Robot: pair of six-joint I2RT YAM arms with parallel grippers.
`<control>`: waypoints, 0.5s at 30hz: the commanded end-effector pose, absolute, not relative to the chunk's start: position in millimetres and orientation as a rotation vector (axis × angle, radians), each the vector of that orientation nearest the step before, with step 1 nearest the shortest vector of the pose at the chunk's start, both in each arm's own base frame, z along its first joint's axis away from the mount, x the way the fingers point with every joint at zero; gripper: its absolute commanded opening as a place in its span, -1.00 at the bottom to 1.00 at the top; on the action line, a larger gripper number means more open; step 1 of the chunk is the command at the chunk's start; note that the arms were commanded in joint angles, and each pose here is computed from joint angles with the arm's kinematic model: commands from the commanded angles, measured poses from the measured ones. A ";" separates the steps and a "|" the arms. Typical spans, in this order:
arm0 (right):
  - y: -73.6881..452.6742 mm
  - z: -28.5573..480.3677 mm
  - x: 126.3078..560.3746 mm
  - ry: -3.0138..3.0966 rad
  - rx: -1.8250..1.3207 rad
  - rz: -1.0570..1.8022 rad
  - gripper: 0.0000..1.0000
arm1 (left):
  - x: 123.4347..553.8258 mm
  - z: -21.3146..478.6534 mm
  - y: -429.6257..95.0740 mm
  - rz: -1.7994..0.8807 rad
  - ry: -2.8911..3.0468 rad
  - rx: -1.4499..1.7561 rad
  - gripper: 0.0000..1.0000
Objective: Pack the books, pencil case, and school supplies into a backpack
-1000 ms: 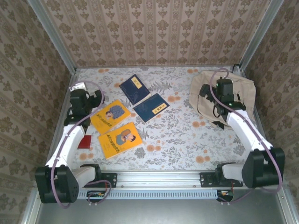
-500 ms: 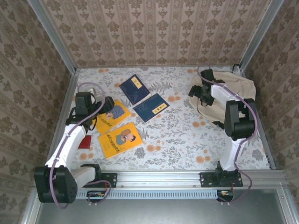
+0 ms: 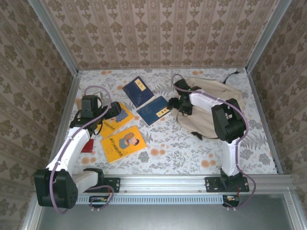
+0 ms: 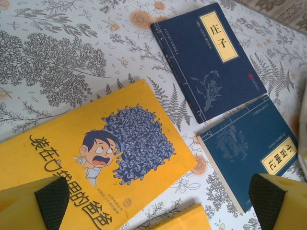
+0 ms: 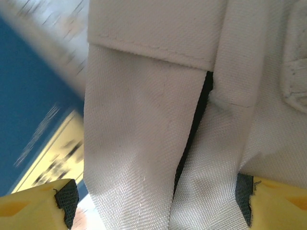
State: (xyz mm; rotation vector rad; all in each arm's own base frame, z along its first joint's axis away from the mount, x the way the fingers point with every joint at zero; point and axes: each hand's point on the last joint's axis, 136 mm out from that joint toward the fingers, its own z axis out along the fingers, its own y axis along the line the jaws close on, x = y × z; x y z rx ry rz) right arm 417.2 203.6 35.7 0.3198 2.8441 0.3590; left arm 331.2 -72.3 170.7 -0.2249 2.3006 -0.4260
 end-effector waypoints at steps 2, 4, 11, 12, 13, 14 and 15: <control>250.9 27.8 376.7 2.928 0.280 0.491 0.76 | 327.2 162.1 -77.3 -0.440 2.334 -0.229 1.00; 266.5 31.9 367.9 2.940 0.213 0.558 0.76 | 328.0 162.5 -79.4 -0.443 2.334 -0.222 1.00; 255.8 99.6 367.0 2.827 0.095 0.576 0.74 | 329.6 163.9 -93.7 -0.471 2.356 -0.176 1.00; 246.9 114.6 367.5 2.792 0.096 0.552 0.75 | 329.6 163.7 -96.8 -0.480 2.362 -0.170 1.00; 237.2 126.9 368.6 2.761 0.106 0.529 0.77 | 329.8 164.6 -100.6 -0.492 2.364 -0.160 1.00; 223.3 136.3 368.2 2.737 0.128 0.490 0.78 | 330.1 164.6 -104.6 -0.503 2.367 -0.152 1.00; 206.4 141.8 367.0 2.722 0.163 0.441 0.79 | 330.6 165.5 -109.0 -0.514 2.370 -0.145 1.00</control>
